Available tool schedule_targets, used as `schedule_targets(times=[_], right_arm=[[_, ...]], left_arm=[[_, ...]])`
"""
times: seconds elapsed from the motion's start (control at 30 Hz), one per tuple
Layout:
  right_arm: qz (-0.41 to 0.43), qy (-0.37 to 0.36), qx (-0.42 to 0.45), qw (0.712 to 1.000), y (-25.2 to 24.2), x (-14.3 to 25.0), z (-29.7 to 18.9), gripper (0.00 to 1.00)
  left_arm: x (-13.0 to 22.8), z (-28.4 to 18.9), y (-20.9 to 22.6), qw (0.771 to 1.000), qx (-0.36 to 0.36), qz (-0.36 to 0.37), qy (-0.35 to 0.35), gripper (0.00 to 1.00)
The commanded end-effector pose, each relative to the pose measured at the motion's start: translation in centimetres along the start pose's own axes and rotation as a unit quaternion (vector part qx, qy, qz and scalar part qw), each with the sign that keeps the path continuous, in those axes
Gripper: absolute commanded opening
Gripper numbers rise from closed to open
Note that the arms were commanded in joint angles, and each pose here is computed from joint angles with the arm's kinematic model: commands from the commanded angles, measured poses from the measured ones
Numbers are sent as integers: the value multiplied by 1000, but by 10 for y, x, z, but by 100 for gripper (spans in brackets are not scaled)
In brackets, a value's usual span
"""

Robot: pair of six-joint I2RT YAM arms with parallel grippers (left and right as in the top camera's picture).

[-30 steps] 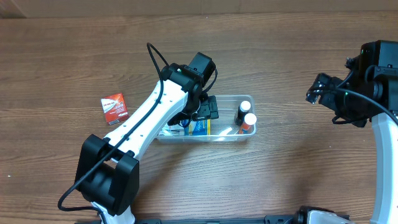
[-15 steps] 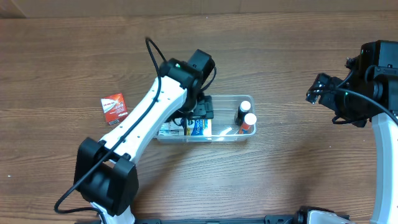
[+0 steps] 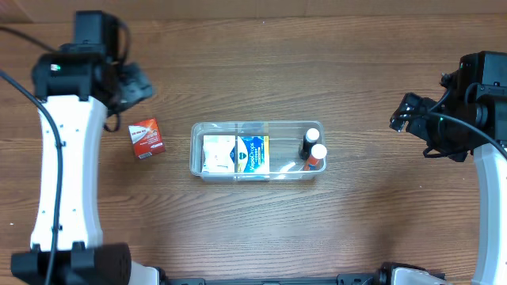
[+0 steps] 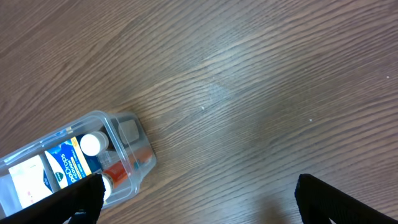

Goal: Pack container
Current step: 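Open the left gripper and lift it away toward the red box, then grasp the red-and-white medicine box with the left gripper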

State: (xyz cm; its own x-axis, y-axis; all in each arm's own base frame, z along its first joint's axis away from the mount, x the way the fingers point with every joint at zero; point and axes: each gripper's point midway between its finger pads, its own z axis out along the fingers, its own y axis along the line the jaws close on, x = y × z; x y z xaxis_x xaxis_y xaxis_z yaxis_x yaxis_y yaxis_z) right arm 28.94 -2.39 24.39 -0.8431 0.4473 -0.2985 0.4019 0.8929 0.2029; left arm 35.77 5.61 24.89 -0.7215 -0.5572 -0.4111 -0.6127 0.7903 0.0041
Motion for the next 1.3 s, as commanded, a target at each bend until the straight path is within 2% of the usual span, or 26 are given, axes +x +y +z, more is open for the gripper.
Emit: schedule_targets(times=[0.0,0.2,0.57,0.77,1.0,1.27], right_arm=[[-2,-5,-5,1000,1,0,-2,100],[-2,-5,-5,1000,1,0,-2,100],[-2,-4,-5,1000,1,0,-2,100],[-2,-6,-6,1000,1,0,-3,100],[-3,-8,-6,1000,2,-1,-3,100],[-2,-7,-6,1000,2,-1,-3,100]], left_arm=[[9,62,20,997,-43,19,67,100],[36,141,5,986,-43,78,140,100],[70,219,-24,968,6,121,221,100],[83,237,-23,962,-3,122,245,100],[87,236,-20,960,-6,123,253,100],[88,235,-19,959,-8,123,256,79]])
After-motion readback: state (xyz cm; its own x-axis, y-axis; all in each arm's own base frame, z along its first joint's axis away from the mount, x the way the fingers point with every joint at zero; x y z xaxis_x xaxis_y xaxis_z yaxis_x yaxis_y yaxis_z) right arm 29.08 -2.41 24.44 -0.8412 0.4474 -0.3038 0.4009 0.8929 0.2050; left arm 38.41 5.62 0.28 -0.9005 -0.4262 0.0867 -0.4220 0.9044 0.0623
